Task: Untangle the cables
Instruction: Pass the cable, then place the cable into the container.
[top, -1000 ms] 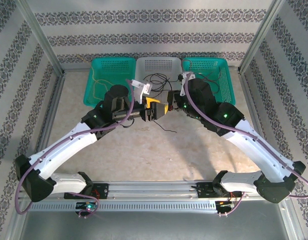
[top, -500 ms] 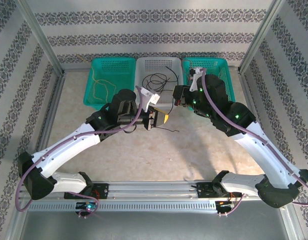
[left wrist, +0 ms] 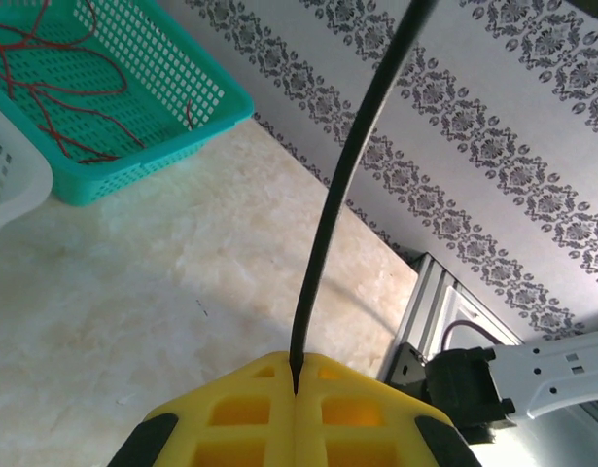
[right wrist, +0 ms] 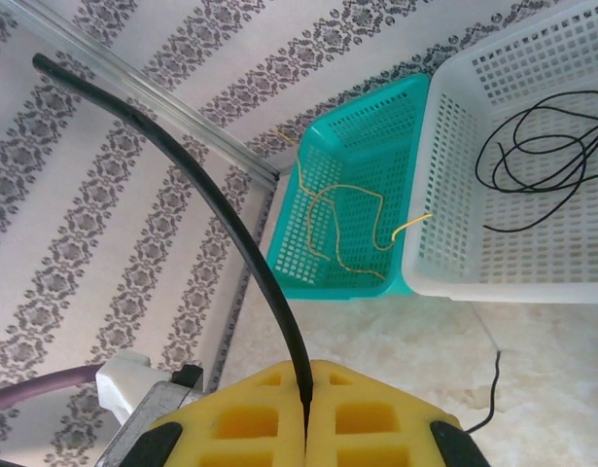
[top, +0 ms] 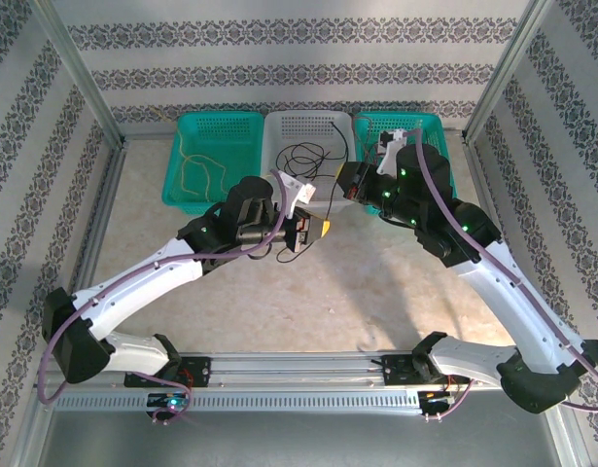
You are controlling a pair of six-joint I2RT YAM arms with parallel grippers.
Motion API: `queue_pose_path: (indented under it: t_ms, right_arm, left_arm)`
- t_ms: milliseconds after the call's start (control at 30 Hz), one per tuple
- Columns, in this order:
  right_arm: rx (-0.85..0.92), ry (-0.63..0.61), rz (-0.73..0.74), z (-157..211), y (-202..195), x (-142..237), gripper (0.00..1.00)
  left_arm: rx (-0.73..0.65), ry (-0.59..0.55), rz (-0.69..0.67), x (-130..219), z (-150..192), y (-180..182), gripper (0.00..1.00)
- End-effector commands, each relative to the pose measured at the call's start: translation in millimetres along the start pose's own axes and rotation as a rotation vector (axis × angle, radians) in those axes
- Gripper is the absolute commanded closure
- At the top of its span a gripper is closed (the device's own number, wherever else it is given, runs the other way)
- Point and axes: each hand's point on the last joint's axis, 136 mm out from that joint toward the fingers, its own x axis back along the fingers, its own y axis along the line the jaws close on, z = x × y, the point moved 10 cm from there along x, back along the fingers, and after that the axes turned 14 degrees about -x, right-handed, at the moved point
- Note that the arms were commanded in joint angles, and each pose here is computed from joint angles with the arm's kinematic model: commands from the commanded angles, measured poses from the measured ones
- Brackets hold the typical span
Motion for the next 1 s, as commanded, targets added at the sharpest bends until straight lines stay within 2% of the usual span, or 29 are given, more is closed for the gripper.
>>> queue_pose_path:
  t_ms: [0,133,167,200,267,300,333,367,500,667,967]
  right_arm:
    - [-0.041,-0.014,-0.096,-5.2,9.9,7.1,1.00]
    - [-0.057,-0.023,-0.093,-8.5,6.3,8.5,1.00]
    - [-0.060,-0.029,-0.089,-10.0,5.0,9.6,0.93]
    - [-0.065,-0.036,-0.080,-12.0,2.2,10.7,0.81]
    - [-0.076,-0.051,-0.051,-16.8,-5.3,14.0,0.64]
    - [-0.086,-0.068,-0.022,-20.2,-11.2,17.2,0.50]
    - [-0.096,-0.084,0.003,-23.6,-16.9,21.1,0.43]
    - [-0.111,-0.101,0.029,-27.0,-23.5,26.9,0.40]
    - [-0.154,-0.153,0.106,-35.0,-48.7,53.9,0.35]
    - [-0.180,-0.180,0.189,-29.3,-74.8,84.2,0.33]
    - [-0.190,-0.143,0.243,-3.4,-100.4,99.0,0.33]
  left_arm:
    - [-0.033,-0.060,-0.011,4.7,-6.1,-6.2,1.00]
    - [-0.060,-0.085,-0.012,7.6,-10.3,-7.7,1.00]
    - [-0.069,-0.102,-0.015,9.9,-12.1,-8.3,1.00]
    - [-0.076,-0.130,-0.019,12.6,-14.9,-9.4,1.00]
    - [-0.082,-0.187,-0.035,18.6,-21.7,-10.5,1.00]
    - [-0.081,-0.208,-0.049,21.6,-26.2,-11.1,1.00]
    - [-0.084,-0.226,-0.060,24.4,-31.1,-11.3,1.00]
    - [-0.086,-0.242,-0.071,26.3,-37.4,-11.3,1.00]
    - [-0.083,-0.279,-0.124,29.6,-66.7,-6.2,1.00]
    - [-0.091,-0.337,-0.257,30.5,-114.6,11.3,1.00]
    - [-0.068,-0.468,-0.387,18.9,-195.7,95.4,1.00]
